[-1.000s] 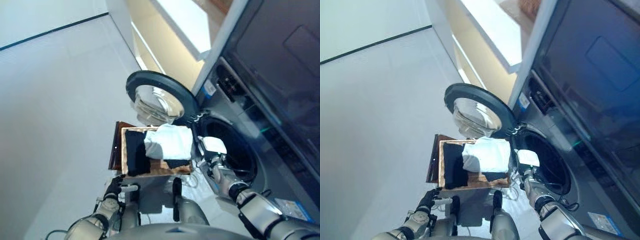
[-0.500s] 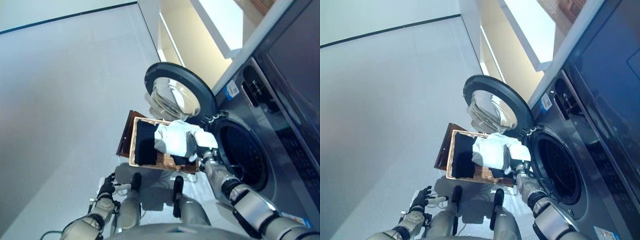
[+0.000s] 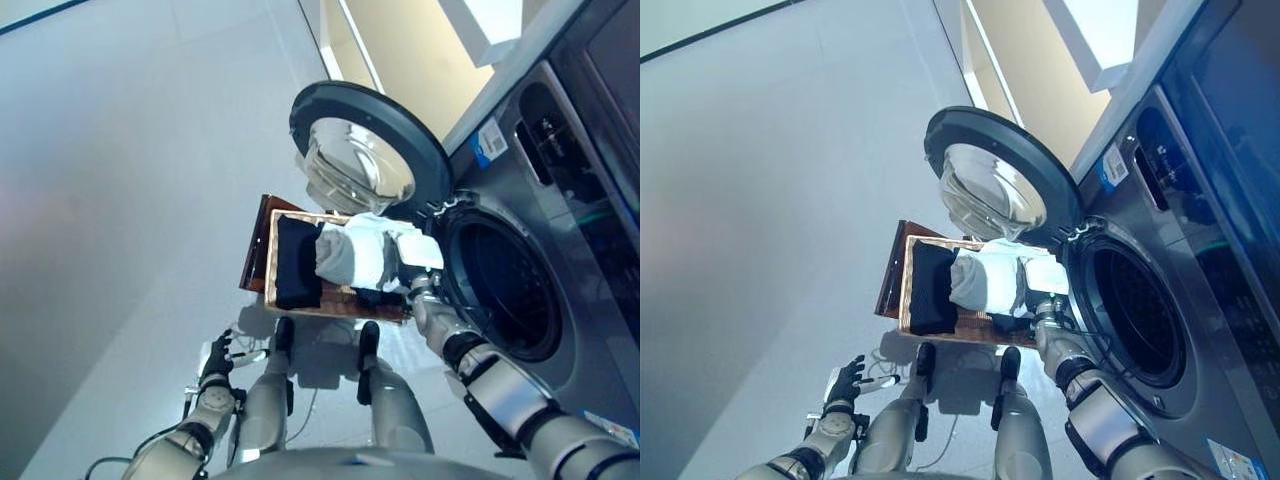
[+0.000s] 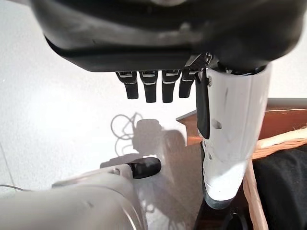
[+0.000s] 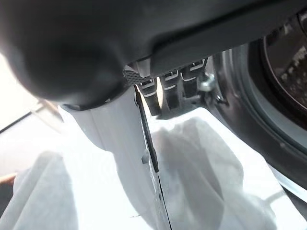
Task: Pick up the clothes and place them into the washing machine
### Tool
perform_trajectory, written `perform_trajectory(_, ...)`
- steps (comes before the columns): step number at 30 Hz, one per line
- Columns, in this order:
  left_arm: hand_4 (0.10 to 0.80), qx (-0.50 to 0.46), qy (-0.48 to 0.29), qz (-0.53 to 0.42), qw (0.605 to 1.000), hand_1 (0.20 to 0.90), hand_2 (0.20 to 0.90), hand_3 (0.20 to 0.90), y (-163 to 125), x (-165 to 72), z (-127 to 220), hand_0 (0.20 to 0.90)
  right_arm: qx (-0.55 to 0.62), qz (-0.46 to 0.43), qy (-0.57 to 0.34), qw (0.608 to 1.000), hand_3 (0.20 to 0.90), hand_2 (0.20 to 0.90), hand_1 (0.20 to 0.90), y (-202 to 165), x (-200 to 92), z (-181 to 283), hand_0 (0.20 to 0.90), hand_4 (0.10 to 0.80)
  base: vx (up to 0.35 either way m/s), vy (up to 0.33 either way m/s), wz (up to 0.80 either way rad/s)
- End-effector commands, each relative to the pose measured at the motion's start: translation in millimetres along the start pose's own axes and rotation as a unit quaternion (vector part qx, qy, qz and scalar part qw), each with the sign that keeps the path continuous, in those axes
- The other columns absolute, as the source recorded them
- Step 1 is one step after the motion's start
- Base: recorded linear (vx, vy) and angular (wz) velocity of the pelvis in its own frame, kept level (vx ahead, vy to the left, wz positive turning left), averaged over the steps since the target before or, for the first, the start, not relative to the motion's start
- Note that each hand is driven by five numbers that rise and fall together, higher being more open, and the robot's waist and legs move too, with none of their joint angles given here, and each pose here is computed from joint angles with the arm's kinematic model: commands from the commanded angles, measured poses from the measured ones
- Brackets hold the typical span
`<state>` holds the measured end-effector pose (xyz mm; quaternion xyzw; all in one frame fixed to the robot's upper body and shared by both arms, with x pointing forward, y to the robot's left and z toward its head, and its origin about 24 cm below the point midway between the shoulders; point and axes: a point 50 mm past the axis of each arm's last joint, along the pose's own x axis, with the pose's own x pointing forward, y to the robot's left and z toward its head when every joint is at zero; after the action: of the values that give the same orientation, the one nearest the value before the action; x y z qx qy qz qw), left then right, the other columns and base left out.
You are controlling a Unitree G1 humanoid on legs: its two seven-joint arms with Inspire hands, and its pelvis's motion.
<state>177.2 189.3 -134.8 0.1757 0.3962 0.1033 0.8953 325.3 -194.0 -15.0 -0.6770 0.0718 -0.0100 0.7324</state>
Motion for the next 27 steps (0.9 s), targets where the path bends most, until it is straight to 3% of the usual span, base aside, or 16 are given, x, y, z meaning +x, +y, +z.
perform_trajectory(1, 0.800, -0.021, -0.008, 0.027, 0.999, 0.900, 0.900, 0.900, 5.6, 0.1, 0.5, 0.900, 0.005, -0.097, -0.021, 0.995, 0.900, 0.900, 0.900, -44.0, 23.1, 13.5, 0.900, 0.800, 0.000, 0.000, 0.00)
perform_trajectory(16, 0.800, -0.039, -0.019, 0.032, 0.999, 0.900, 0.900, 0.900, 6.9, 2.0, 7.7, 0.900, 0.018, -0.129, -0.034, 0.991, 0.900, 0.900, 0.900, -61.0, 30.3, 26.9, 0.900, 0.800, 0.000, -0.001, 0.01)
perform_trajectory(27, 0.800, -0.149, -0.038, 0.079, 0.985, 0.900, 0.900, 0.900, 31.3, 7.7, 20.2, 0.900, 0.013, -0.126, -0.011, 0.992, 0.900, 0.900, 0.900, -67.9, 35.9, 19.2, 0.900, 0.800, -0.001, -0.003, 0.09)
